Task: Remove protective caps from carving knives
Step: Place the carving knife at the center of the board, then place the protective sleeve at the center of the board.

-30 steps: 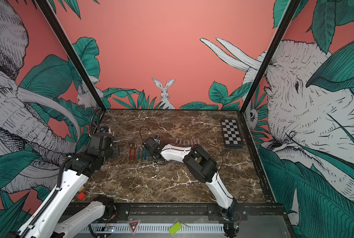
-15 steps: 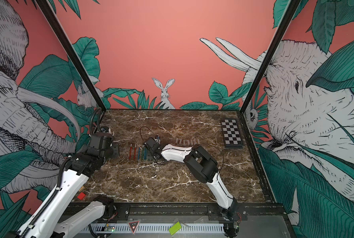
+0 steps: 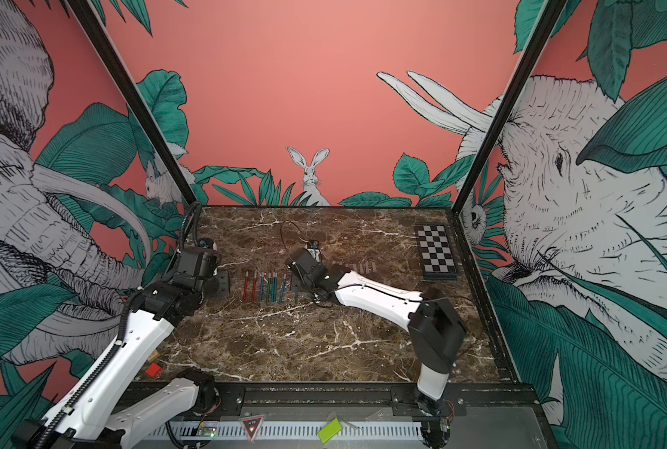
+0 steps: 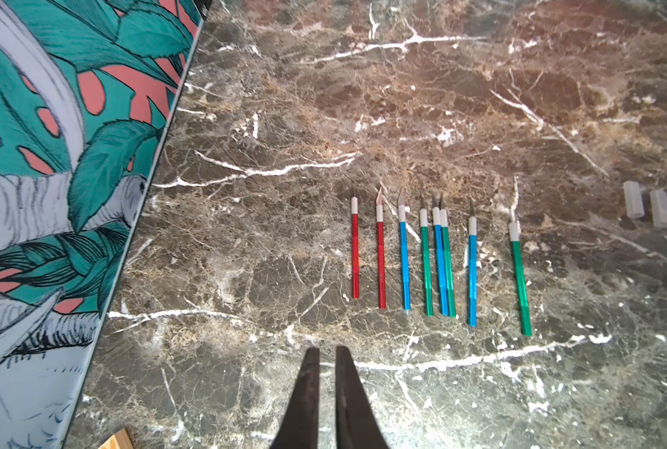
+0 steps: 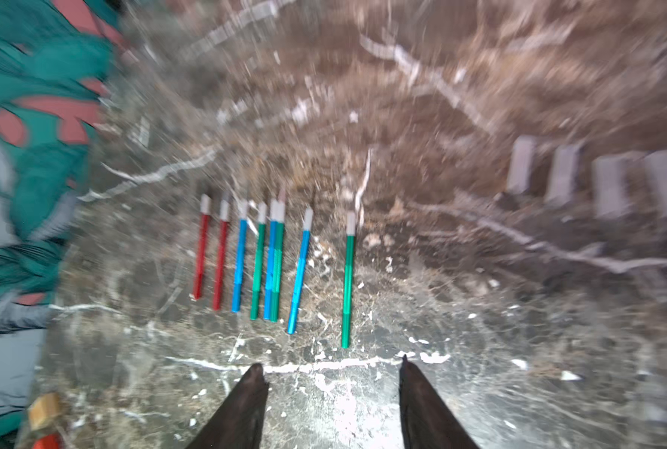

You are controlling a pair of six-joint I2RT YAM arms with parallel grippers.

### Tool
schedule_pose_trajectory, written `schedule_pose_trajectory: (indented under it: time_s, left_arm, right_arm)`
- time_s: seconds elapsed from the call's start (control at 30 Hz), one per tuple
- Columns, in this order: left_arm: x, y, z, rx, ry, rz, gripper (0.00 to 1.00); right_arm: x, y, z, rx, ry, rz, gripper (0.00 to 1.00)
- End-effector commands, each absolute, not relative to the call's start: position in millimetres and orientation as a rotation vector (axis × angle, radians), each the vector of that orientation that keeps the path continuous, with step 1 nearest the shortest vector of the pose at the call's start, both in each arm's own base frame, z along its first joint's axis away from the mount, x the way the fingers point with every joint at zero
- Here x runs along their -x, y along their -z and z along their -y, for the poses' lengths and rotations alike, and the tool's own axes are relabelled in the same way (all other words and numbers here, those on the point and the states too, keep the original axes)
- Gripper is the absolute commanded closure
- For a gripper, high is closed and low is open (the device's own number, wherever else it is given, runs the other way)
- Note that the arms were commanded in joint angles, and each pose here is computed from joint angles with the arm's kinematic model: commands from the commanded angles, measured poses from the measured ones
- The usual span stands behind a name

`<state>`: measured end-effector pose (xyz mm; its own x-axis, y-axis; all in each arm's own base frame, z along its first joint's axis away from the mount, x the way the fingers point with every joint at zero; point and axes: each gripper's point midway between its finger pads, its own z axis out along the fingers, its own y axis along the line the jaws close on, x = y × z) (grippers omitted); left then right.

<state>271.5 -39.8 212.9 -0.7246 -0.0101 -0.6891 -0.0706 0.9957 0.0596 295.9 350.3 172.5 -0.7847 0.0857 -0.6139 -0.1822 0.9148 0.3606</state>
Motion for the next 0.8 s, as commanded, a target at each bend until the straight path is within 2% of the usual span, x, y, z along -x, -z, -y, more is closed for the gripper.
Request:
schedule_pose_trajectory:
  time_s: [0.0, 0.17, 0.37, 0.53, 0.63, 0.77]
  left_arm:
    - [-273, -216, 47, 0.028, -0.078, -2.391, 1.00]
    - [-276, -215, 50, 0.029, -0.069, -2.411, 1.00]
    - [-277, -210, 59, 0.041, -0.020, -2.441, 1.00]
    - [-288, -222, 85, -0.040, -0.035, -2.457, 1.00]
    - [-298, -224, 102, -0.029, 0.037, -2.479, 1.00]
    - [-313, -220, 136, -0.050, 0.135, -2.524, 1.00]
  right_arm:
    - [-276, -165, -306, 0.148, -0.410, -2.414, 0.38]
    - [-251, -146, -289, 0.269, -0.452, -2.469, 0.38]
    - [-250, -127, -298, 0.323, -0.486, -2.548, 0.39]
    - [-260, -118, -299, 0.285, -0.560, -2.490, 0.39]
    - [-265, -103, -307, 0.308, -0.577, -2.560, 0.42]
    - [-264, -112, -295, 0.274, -0.585, -2.497, 0.42]
